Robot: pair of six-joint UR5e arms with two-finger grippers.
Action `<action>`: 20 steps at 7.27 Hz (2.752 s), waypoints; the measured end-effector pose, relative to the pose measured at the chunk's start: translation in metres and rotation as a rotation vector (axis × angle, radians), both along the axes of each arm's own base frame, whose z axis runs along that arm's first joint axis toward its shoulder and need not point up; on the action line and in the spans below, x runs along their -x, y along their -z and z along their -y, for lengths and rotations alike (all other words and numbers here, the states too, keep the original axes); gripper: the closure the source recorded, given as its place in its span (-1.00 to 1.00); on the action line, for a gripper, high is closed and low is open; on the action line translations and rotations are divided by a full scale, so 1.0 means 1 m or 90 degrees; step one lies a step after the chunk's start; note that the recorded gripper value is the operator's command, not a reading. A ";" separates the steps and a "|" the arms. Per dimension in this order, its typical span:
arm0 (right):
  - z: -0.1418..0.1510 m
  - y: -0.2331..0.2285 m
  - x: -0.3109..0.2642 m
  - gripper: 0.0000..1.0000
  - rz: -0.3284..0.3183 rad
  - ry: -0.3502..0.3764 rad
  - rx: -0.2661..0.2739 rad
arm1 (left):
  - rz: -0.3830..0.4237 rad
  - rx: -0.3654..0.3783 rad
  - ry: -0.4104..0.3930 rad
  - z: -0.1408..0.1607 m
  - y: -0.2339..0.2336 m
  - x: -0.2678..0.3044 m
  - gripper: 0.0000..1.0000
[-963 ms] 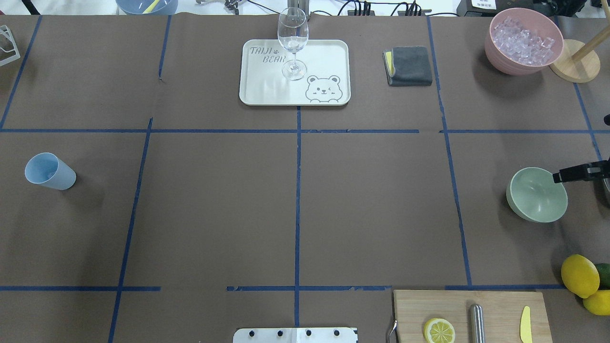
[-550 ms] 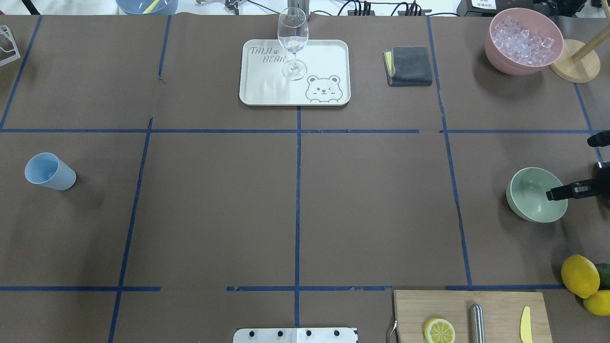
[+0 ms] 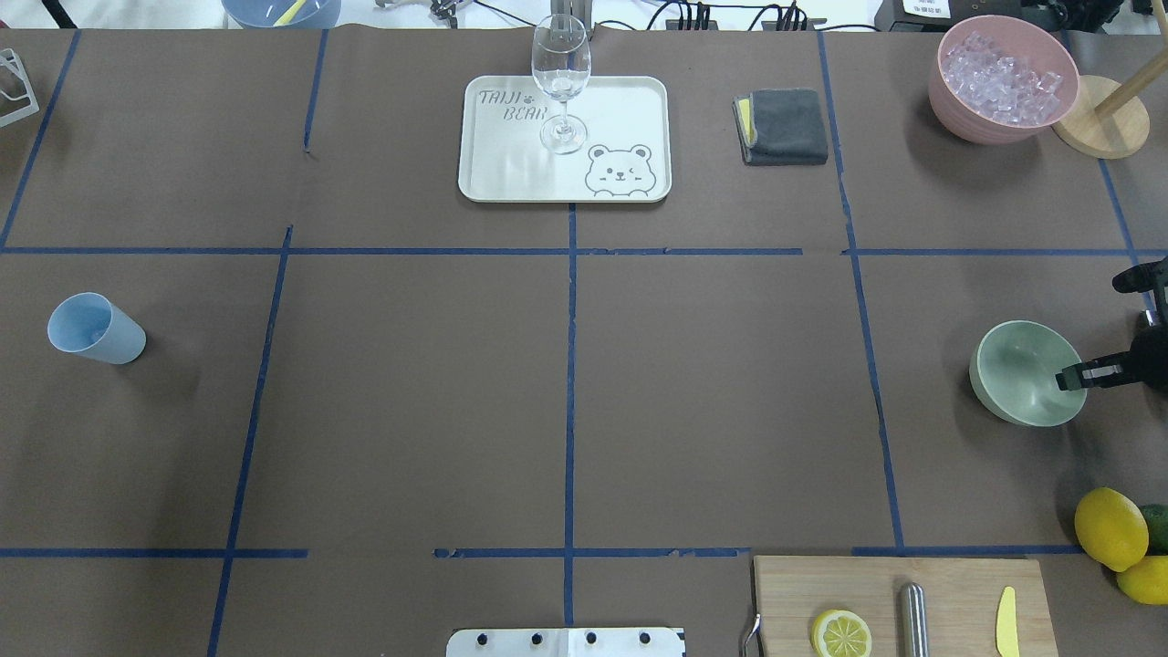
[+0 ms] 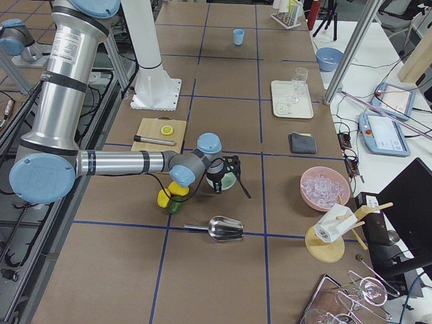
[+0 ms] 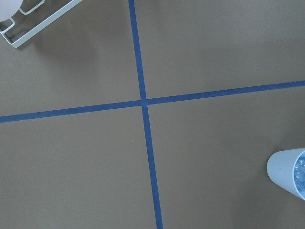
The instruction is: Pour ice into bowl
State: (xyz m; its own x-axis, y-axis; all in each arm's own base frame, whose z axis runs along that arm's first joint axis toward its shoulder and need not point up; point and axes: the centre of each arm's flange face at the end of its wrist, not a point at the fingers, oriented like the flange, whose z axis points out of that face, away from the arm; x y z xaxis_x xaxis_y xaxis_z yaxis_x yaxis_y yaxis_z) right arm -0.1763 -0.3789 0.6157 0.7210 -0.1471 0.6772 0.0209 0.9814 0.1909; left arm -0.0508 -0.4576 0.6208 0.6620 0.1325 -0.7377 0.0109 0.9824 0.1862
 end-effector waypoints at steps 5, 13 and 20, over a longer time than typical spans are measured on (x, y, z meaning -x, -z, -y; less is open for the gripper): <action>0.041 0.084 0.035 1.00 0.092 -0.071 0.004 | 0.000 0.001 0.000 -0.001 0.000 0.000 -1.00; 0.046 0.318 0.296 1.00 0.081 -0.098 0.102 | 0.000 0.001 0.000 -0.001 -0.001 0.000 -1.00; 0.053 0.438 0.420 1.00 0.102 -0.126 0.128 | 0.000 0.002 0.000 -0.001 -0.001 0.000 -1.00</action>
State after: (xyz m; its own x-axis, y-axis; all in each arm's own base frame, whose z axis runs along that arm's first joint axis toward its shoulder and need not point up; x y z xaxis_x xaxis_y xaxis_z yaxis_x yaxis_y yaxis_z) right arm -0.5962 -0.4318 0.1778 0.6039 0.1336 0.7858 -0.1893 0.9817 -0.0214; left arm -0.0508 -0.4568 0.6221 0.6620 0.1304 -0.7380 0.0110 0.9829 0.1836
